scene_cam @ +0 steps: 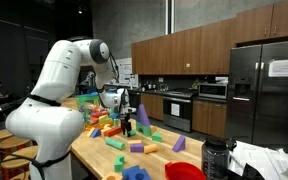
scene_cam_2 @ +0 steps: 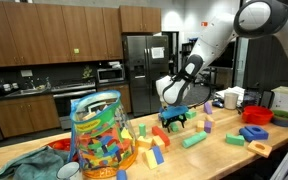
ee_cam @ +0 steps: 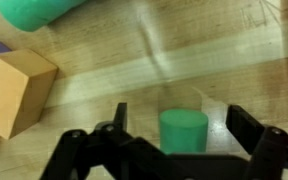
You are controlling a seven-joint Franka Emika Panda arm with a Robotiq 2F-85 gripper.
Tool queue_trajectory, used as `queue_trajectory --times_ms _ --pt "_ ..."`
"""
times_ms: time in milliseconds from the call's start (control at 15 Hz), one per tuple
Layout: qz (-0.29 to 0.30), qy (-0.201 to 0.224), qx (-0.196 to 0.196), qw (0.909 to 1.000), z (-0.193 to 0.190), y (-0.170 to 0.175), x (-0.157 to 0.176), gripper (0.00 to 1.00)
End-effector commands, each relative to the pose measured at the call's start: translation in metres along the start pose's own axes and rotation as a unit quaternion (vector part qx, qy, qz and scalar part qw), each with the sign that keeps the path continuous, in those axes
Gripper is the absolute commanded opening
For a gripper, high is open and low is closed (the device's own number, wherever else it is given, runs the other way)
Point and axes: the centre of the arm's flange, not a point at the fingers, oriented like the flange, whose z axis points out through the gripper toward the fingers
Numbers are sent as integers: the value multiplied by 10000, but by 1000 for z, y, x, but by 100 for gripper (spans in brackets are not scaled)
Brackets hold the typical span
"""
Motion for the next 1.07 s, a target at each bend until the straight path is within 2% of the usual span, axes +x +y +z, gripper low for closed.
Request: queue_trajectory --times_ms 0,667,1000 --pt "0 0 0 10000 0 0 0 100" --pt "-41 38 44 10000 -7 -5 -8 100" --pt "27 -34 170 9998 -5 13 -21 100"
